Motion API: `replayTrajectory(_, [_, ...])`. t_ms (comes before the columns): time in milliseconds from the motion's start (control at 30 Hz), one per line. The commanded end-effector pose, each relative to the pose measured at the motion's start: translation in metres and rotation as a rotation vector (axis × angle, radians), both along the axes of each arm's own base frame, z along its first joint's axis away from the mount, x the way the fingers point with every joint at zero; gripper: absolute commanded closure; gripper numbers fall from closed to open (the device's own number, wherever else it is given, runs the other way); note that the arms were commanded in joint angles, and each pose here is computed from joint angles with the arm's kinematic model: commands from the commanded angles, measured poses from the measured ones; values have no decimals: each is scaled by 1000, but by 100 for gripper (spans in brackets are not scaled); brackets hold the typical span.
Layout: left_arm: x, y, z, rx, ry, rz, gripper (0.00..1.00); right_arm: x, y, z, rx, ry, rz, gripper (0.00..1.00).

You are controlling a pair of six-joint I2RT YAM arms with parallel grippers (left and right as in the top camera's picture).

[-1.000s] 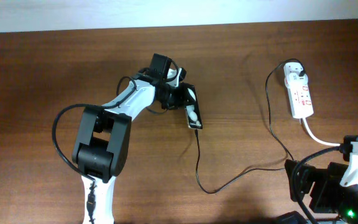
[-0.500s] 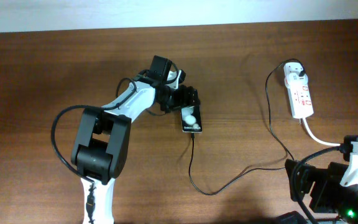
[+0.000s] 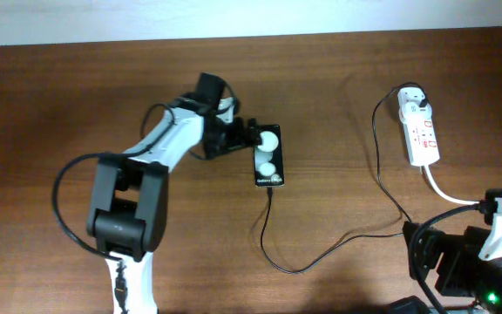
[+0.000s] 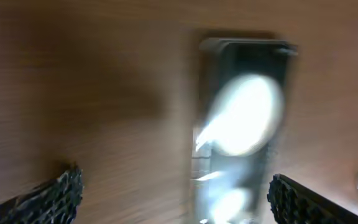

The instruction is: Plug charger to phone and switch on socket

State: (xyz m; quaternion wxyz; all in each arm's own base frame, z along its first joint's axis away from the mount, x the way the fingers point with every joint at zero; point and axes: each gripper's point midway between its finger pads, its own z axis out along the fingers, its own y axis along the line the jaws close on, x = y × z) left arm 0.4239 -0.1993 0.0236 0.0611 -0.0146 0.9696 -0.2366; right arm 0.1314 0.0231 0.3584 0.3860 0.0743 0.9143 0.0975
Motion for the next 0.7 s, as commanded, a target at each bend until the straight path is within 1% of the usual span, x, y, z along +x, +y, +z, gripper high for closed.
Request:
replayTrajectory(0, [9, 96, 82, 284, -180, 159, 1, 16, -5, -12, -35, 7, -45, 1])
replayTrajectory(33, [-9, 135, 129, 396, -237, 236, 1, 28, -1, -21, -38, 14, -45, 1])
replayTrajectory(67, [-24, 149, 157, 427, -268, 268, 1, 44, 3, -40, -40, 51, -54, 1])
replayTrajectory(100, [-58, 166, 202, 461, -324, 303, 1, 54, 7, -55, -35, 95, -74, 1])
replayTrajectory(133, [-93, 176, 234, 476, -364, 324, 1, 65, 10, -72, -51, 163, -83, 1])
replayTrajectory(167, [-119, 180, 251, 470, -382, 329, 1, 75, 12, -83, -74, 217, -86, 1])
replayTrajectory(200, [-152, 185, 266, 465, -396, 333, 1, 88, 14, -95, -98, 272, -97, 1])
replayTrajectory(233, [-176, 189, 274, 464, -400, 335, 1, 99, 13, -108, -114, 332, -127, 10])
replayTrajectory(267, [-199, 192, 279, 463, -401, 335, 1, 109, 10, -123, -120, 399, -166, 26])
replayTrajectory(300, [-226, 196, 284, 461, -409, 337, 1, 118, 2, -139, -130, 468, -207, 44])
replayTrajectory(333, [-249, 200, 290, 453, -433, 344, 1, 128, -12, -158, -130, 546, -277, 68])
replayTrajectory(367, [-272, 203, 296, 440, -471, 355, 1, 138, -30, -172, -114, 596, -347, 82])
replayTrajectory(400, [-286, 205, 299, 431, -499, 363, 1, 150, -50, -182, -62, 617, -423, 85])
replayTrajectory(433, [-308, 209, 304, 413, -554, 378, 1, 159, -66, -185, -7, 606, -476, 85])
replayTrajectory(467, [-324, 211, 308, 394, -607, 393, 1, 170, -86, -184, 61, 562, -537, 85])
replayTrajectory(500, [-338, 213, 309, 382, -642, 403, 1, 178, -103, -181, 94, 512, -584, 85])
replayTrajectory(533, [-353, 216, 308, 371, -675, 412, 1, 186, -119, -178, 147, 463, -623, 90])
replayTrajectory(633, [-386, 221, 313, 319, -817, 451, 1, 198, -131, -178, 345, 448, -692, 96])
replayTrajectory(667, [-395, 222, 313, 306, -852, 460, 1, 210, -140, -176, 341, 441, -703, 96])
